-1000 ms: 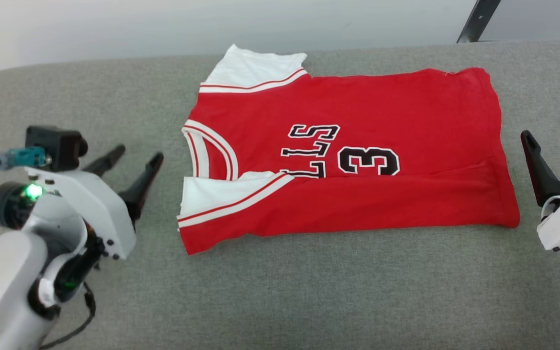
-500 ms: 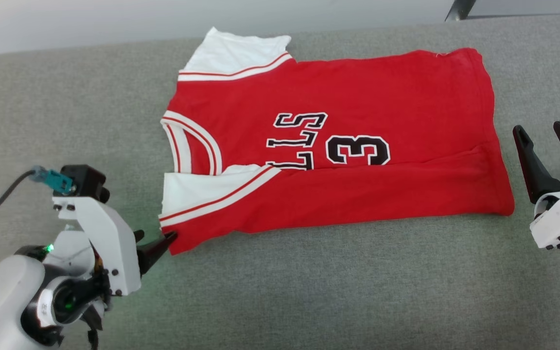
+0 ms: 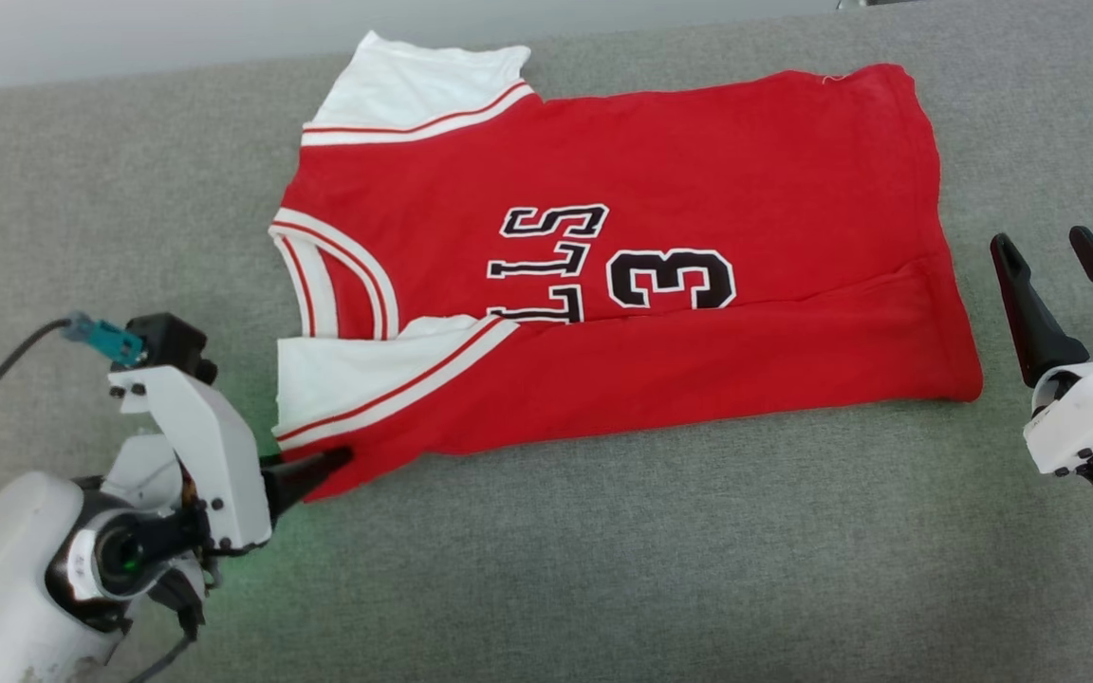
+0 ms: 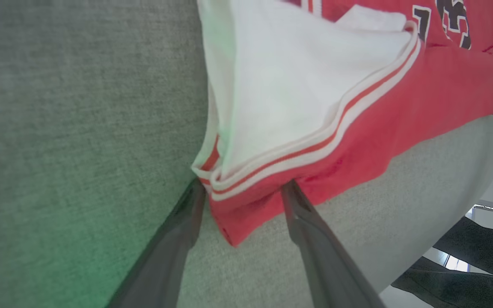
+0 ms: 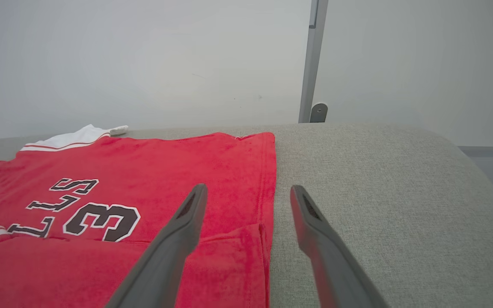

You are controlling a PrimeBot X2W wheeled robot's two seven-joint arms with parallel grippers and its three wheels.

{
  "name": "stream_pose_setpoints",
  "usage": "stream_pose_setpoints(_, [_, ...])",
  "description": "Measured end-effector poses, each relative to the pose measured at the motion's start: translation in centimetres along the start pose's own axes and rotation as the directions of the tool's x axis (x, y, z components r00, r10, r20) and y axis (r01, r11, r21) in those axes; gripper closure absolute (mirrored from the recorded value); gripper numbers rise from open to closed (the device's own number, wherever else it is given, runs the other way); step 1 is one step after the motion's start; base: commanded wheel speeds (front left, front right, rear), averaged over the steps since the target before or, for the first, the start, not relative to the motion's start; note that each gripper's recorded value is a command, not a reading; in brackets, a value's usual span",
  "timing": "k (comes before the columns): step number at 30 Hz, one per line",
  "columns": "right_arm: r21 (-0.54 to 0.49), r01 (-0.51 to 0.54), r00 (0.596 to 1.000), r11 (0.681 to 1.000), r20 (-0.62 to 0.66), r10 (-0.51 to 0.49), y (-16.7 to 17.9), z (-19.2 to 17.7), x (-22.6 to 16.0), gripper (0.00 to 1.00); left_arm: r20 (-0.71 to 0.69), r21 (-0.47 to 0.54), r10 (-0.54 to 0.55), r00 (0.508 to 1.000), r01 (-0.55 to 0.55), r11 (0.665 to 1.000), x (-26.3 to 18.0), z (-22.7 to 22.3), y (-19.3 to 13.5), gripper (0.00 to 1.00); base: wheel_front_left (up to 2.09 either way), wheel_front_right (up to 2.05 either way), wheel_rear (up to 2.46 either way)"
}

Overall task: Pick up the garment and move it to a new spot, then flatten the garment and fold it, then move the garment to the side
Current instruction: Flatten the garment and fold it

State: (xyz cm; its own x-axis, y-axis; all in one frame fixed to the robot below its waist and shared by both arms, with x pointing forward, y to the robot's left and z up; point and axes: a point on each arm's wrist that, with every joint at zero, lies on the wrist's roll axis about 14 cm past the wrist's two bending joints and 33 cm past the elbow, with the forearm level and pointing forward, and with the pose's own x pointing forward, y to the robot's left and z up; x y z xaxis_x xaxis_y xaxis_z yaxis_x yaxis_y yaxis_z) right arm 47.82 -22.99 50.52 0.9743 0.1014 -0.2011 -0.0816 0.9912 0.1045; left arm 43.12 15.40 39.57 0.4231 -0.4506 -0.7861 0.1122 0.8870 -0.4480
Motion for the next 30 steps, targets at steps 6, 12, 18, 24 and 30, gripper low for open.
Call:
stream_pose_setpoints(6, [-0.037, -0.015, 0.993, 0.999, -0.115, 0.01, -0.2, -1.3, -0.5, 0.0, -0.006, 0.008, -0.016, 1.0, 0.016, 1.0, 0.4, -0.2, -0.3, 1.0, 0.0, 0.0, 0.0])
stream_pose_setpoints(12, [-0.122, -0.062, 0.9, 0.991, -0.435, 0.003, -1.2, -5.0, -2.3, 0.0, 0.013, 0.013, -0.025, 1.0, 0.025, 1.0, 0.3, -0.2, -0.5, 1.0, 0.0, 0.0, 0.0])
stream_pose_setpoints(18, [-0.13, -0.072, 0.806, 0.989, -0.592, -0.019, -1.6, -6.9, -2.5, 0.0, 0.025, 0.016, -0.036, 0.999, 0.036, 0.999, 0.6, -0.3, -0.5, 1.0, 0.0, 0.0, 0.0])
stream_pose_setpoints(24, [-0.115, -0.059, 0.737, 0.992, -0.675, -0.034, -1.8, -9.3, -1.6, 0.0, 0.036, 0.02, -0.049, 0.998, 0.048, 0.999, 0.9, 0.0, -0.6, 1.0, 0.0, 0.0, 0.0])
stream_pose_setpoints(30, [-0.076, -0.066, 0.692, 0.995, -0.722, -0.009, -1.2, -11.4, -1.3, 0.58, 0.049, 0.009, -0.056, 0.997, 0.055, 0.998, 1.1, -0.1, -0.3, 1.0, 0.0, 0.0, 0.0])
